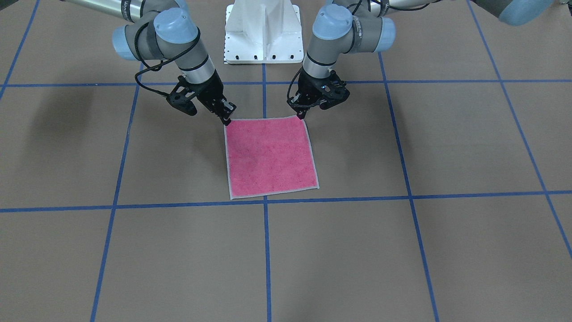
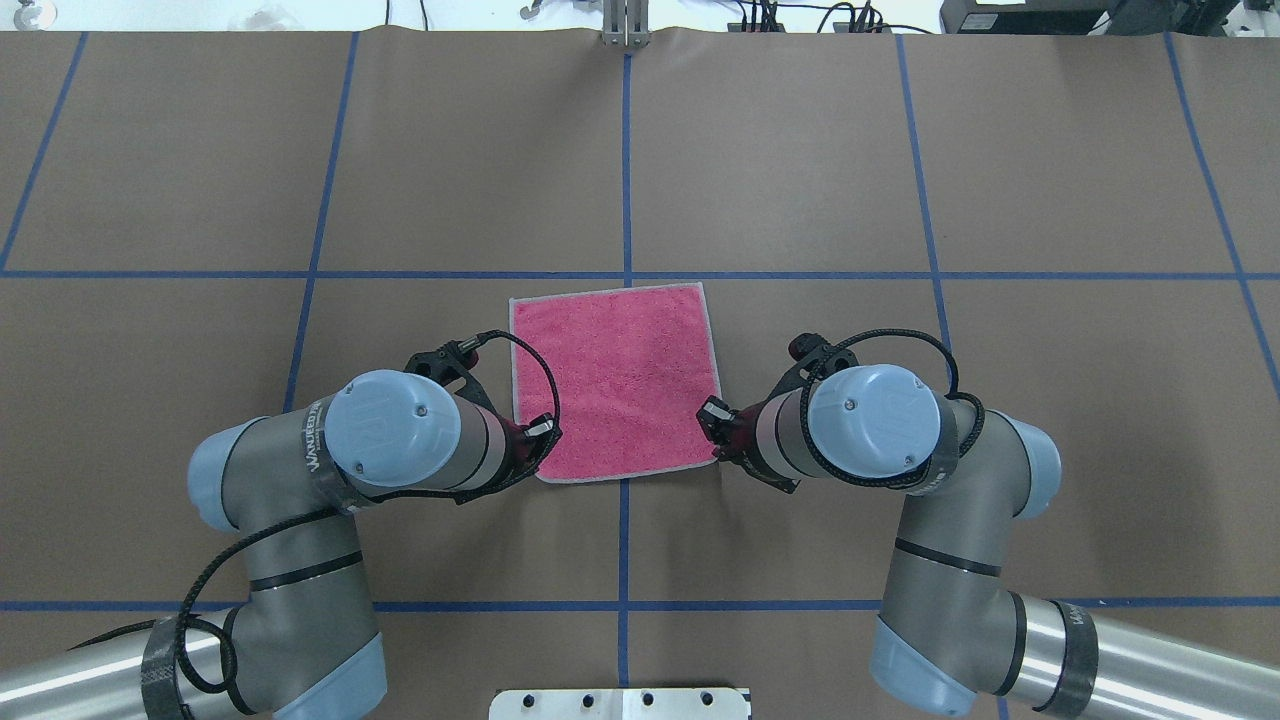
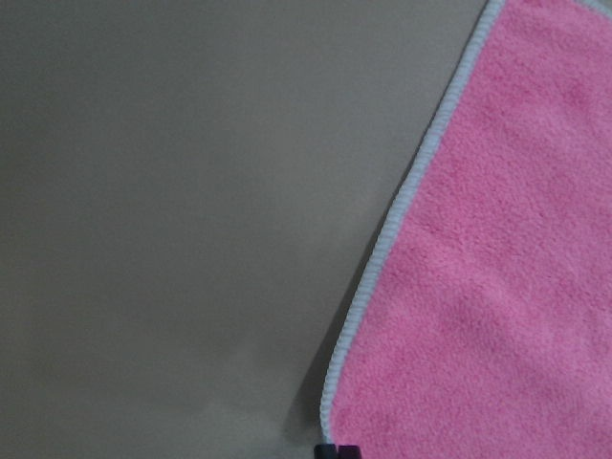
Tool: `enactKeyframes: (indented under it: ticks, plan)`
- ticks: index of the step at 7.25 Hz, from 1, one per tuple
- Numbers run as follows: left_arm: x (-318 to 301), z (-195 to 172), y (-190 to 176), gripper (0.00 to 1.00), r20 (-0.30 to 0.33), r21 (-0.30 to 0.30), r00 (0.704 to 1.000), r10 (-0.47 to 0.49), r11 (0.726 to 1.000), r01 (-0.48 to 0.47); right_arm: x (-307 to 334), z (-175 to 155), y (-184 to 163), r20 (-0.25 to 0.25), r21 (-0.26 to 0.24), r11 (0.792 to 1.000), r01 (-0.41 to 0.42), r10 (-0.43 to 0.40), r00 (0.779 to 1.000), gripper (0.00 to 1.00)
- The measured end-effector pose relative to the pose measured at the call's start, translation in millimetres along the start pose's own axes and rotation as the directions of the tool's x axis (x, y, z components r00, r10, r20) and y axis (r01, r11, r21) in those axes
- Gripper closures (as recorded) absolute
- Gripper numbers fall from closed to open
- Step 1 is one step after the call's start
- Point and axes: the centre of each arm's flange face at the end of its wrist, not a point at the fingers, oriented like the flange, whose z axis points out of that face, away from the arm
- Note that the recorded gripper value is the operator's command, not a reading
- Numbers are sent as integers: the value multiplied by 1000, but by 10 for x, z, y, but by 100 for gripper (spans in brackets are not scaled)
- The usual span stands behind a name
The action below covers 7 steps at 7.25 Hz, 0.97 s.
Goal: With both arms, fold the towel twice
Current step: 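Lift the near corners with both grippers and fold them over the far edge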
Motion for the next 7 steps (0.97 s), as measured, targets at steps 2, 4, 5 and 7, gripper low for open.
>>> enactKeyframes:
  ticks: [2,4,5,7]
  plan:
    - [8,-57,43,100,-3,-27,1000,2,1000,-2,67,-29,85,-3,-15,1000,-2,2,1000,100]
    - [-4,-60,66,100,0,-39,1000,3,999,-3,124,-61,209,-5,-37,999,-5,5,1000,100]
    - [-9,-67,90,100,2,-49,1000,5,999,-5,197,-107,213,-7,-42,999,-7,6,1000,100]
    - [-13,-83,123,100,3,-64,1000,7,998,-7,326,-212,214,-9,-53,999,-6,5,1000,100]
